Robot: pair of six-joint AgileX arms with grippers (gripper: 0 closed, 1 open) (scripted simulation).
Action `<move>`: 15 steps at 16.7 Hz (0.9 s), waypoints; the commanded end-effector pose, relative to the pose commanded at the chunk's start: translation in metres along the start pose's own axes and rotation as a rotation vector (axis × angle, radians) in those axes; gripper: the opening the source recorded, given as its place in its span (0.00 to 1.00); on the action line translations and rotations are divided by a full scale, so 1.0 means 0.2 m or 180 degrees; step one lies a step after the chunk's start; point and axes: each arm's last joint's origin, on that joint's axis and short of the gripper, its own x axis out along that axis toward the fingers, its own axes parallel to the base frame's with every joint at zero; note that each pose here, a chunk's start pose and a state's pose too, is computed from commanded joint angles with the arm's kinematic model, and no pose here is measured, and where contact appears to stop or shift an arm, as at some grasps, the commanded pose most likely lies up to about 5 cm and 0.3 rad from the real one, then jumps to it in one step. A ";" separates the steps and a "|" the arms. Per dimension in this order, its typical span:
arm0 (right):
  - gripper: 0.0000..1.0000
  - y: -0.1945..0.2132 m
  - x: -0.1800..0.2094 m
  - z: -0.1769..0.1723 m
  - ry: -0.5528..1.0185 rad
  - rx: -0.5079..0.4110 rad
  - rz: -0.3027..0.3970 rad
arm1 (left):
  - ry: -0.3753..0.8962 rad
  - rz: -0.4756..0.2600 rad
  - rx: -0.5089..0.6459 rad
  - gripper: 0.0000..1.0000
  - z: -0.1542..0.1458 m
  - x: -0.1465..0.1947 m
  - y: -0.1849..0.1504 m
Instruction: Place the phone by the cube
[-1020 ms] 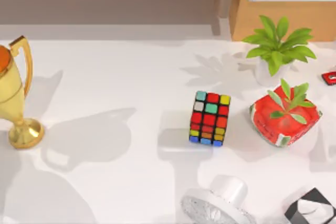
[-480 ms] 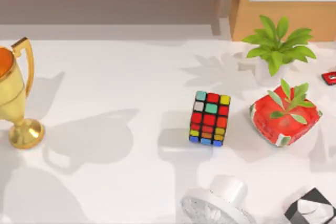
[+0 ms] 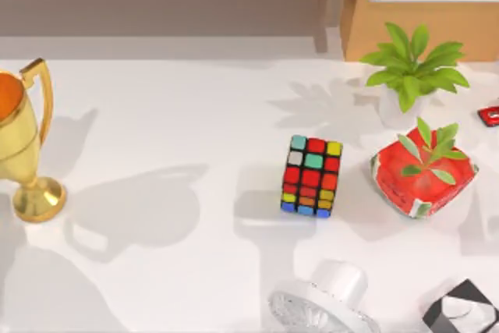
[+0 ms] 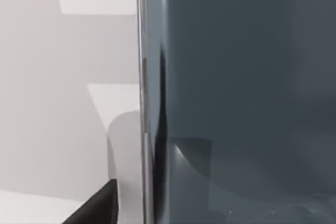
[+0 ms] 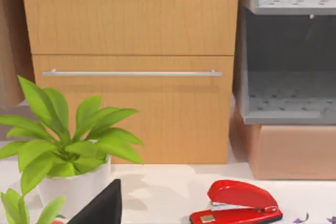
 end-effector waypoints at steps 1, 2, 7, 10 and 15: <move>1.00 0.00 0.00 0.00 0.0000 0.0000 0.0000 | 0.0000 0.0000 0.0000 0.85 0.00 0.00 0.00; 1.00 0.00 0.00 0.00 0.0000 0.0000 0.0000 | 0.0000 0.0000 0.0000 0.77 0.00 0.00 0.00; 1.00 0.00 0.00 0.00 0.0000 0.0000 0.0000 | 0.0000 0.0000 0.0000 0.40 0.00 0.00 0.00; 1.00 0.00 0.00 0.00 0.0000 0.0000 0.0000 | 0.0000 0.0000 0.0000 0.17 0.00 0.00 0.00; 1.00 0.00 0.00 0.00 0.0000 0.0000 0.0000 | 0.0000 0.0000 0.0000 0.00 0.00 0.00 0.00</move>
